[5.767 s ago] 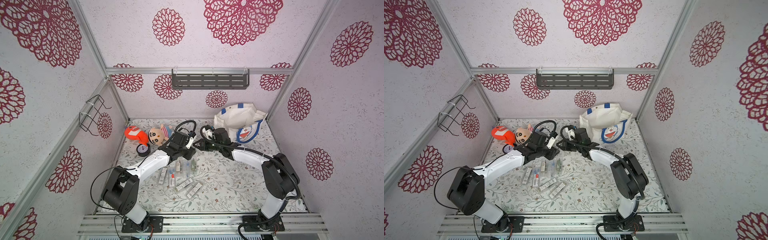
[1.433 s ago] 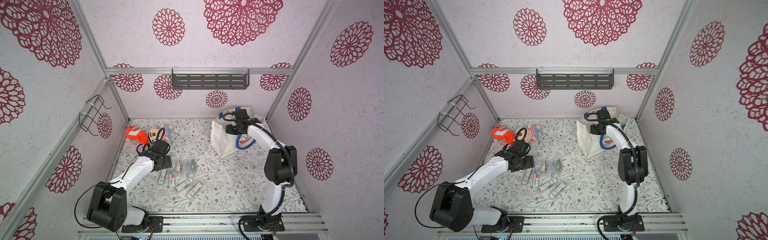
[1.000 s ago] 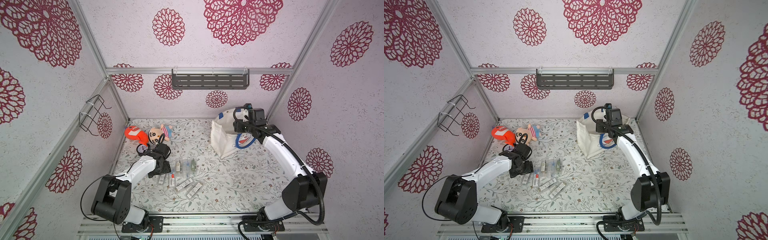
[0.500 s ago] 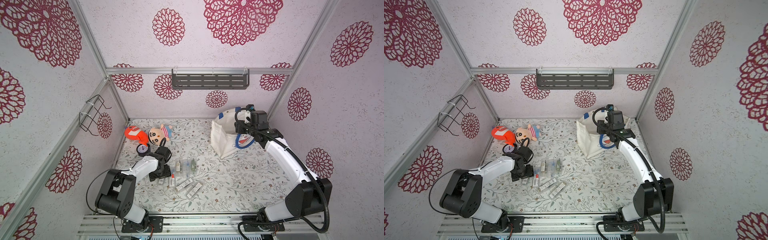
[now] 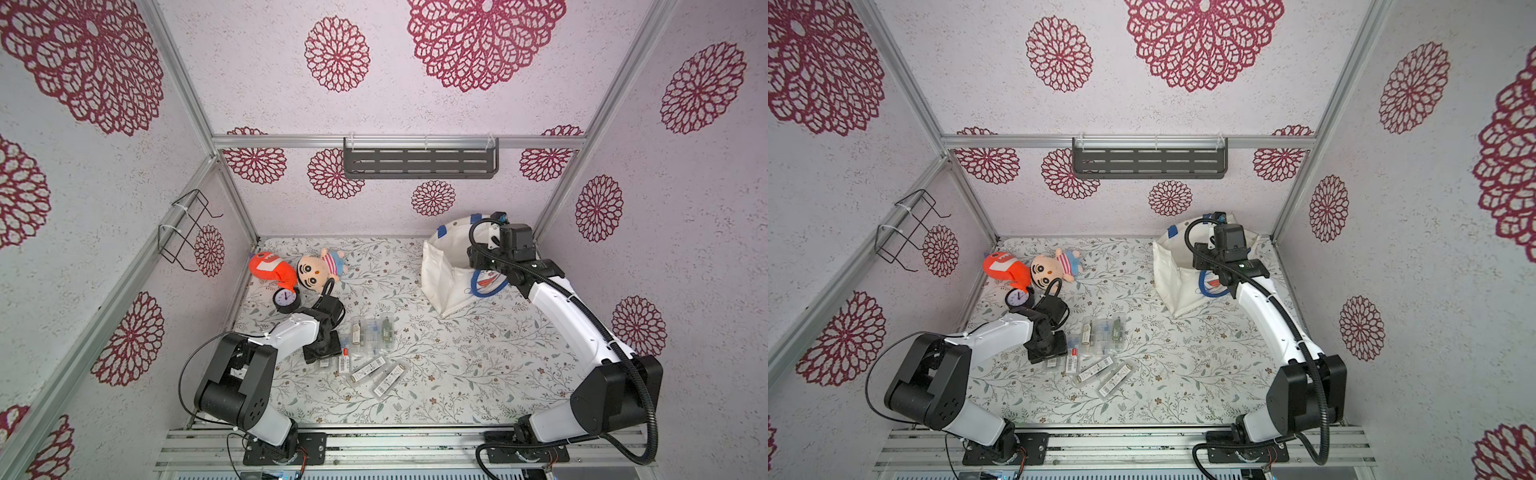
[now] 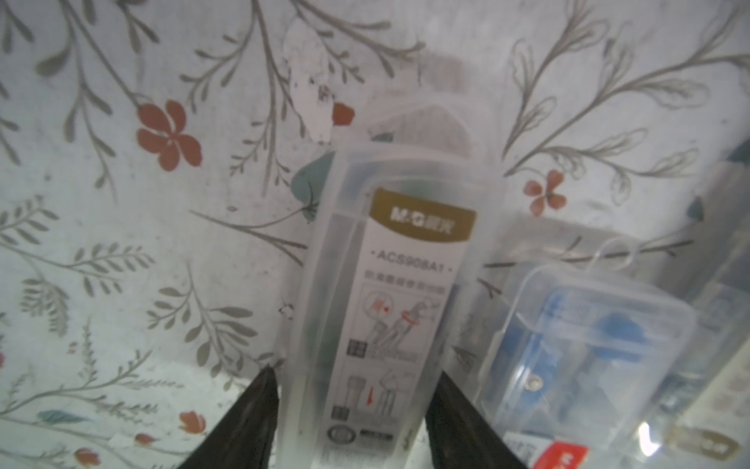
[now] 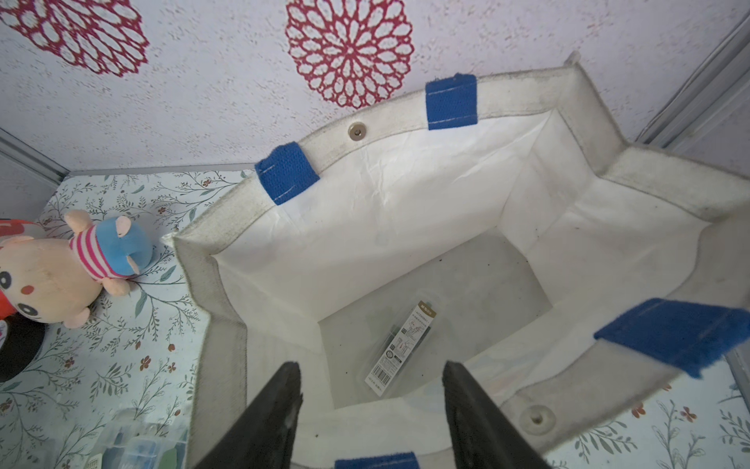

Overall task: Put the compass set into the canvas bag
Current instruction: Pick up the compass set at the center of the board.

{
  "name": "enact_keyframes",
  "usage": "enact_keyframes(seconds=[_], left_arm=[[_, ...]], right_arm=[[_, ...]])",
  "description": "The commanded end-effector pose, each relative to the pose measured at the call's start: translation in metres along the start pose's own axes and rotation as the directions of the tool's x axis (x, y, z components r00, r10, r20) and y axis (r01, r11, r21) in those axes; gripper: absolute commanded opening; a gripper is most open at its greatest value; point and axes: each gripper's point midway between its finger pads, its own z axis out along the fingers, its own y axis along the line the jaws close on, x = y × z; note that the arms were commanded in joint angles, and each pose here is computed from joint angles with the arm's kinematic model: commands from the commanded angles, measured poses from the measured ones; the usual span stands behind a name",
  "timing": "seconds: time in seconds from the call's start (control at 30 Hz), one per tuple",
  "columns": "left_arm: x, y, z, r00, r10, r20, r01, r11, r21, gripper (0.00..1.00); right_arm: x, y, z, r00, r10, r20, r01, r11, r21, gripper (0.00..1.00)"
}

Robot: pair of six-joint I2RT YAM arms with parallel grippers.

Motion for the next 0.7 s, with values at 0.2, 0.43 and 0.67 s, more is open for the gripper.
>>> enact_keyframes(seconds=[0.2,0.43,0.67], left_arm=[[-0.011,-0.004,-0.004,0.998,-0.013,0.069,0.011,1.0,0.024,0.5],[-0.025,-0.011,-0.031,0.988,0.012,0.157,-0.025,0.996,0.084,0.46],[-0.043,-0.05,-0.1,0.892,0.185,0.412,-0.282,0.941,0.189,0.43]], right_arm=[[-0.023,0.012,-0.02,0.997,0.038,0.071,-0.033,0.997,-0.068,0.59],[-0.031,0.019,-0.036,0.993,0.046,0.104,-0.035,0.994,-0.106,0.58],[-0.036,0.038,-0.06,0.988,0.07,0.136,-0.039,0.974,-0.221,0.58]])
